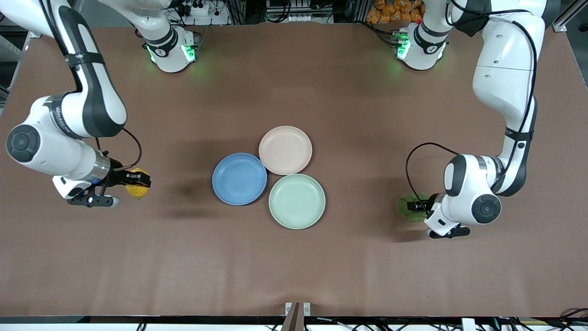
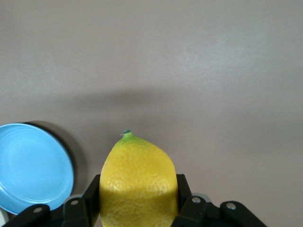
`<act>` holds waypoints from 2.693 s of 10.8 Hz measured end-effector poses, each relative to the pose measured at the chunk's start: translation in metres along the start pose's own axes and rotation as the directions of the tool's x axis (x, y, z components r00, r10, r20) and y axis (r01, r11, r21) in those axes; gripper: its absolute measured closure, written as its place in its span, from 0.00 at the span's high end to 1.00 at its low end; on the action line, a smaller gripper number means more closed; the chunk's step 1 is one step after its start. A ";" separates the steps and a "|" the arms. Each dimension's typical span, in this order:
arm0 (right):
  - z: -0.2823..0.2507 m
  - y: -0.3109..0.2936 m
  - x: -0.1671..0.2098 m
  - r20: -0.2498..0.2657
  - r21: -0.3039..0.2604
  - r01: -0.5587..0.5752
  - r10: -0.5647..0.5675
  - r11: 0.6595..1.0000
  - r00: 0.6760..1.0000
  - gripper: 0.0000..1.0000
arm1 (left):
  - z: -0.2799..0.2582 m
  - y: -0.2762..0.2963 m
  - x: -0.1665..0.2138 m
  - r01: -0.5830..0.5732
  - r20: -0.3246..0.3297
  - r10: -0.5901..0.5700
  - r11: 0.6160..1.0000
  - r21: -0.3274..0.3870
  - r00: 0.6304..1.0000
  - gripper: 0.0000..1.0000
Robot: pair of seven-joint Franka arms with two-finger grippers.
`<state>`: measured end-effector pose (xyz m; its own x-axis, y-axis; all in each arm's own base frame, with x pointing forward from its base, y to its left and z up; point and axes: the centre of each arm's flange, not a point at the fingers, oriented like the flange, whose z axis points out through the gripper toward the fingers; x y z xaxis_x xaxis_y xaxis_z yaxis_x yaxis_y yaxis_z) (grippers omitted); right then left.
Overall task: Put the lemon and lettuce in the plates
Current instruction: 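Lift the lemon with the right gripper while the left gripper lifts the lettuce, then carry the lemon over the blue plate while the left gripper carries lettuce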
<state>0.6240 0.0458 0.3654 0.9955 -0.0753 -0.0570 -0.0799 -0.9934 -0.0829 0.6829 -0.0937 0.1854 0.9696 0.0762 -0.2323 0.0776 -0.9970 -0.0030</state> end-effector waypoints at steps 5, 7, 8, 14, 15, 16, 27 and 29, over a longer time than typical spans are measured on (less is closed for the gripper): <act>0.000 -0.011 -0.001 -0.001 0.001 -0.025 0.025 1.000 1.000 0.65 | 0.013 0.000 0.001 0.002 0.012 -0.002 1.000 -0.001 1.000 1.00; 0.001 -0.027 -0.004 0.001 0.000 -0.036 0.036 0.999 0.999 0.65 | 0.014 -0.001 0.001 0.004 0.012 -0.004 1.000 -0.002 1.000 0.92; 0.001 -0.036 -0.005 -0.002 0.000 -0.041 0.041 0.999 0.999 0.65 | 0.014 -0.001 0.001 0.004 0.012 -0.004 1.000 -0.002 1.000 0.77; -0.001 -0.107 -0.019 -0.031 0.022 -0.123 0.124 0.992 0.992 0.65 | 0.008 -0.001 0.003 0.011 0.003 -0.011 1.000 -0.015 1.000 0.30; 0.000 -0.122 -0.023 -0.041 0.029 -0.136 0.137 0.990 0.990 0.65 | 0.006 -0.002 0.003 0.012 0.002 -0.012 1.000 -0.015 1.000 0.14; 0.003 -0.138 -0.028 -0.048 0.032 -0.146 0.147 0.989 0.988 0.65 | 0.001 0.000 0.003 0.009 0.002 -0.009 1.000 -0.016 1.000 0.09; 0.039 -0.238 -0.073 -0.074 -0.008 -0.200 0.199 0.980 0.977 0.65 | -0.091 0.167 -0.077 0.265 0.125 -0.248 0.952 -0.151 0.961 0.05; 0.072 -0.251 -0.074 -0.097 -0.015 -0.212 0.210 0.977 0.973 0.65 | -0.092 0.210 -0.101 0.337 0.172 -0.310 0.929 -0.155 0.935 0.05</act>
<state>0.5672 0.3073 0.3190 0.9567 -0.2902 0.0238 -0.2886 -0.9559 -0.0541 0.6224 -0.3095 0.2979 0.8426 0.3776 -0.3840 0.4344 -0.8980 0.0702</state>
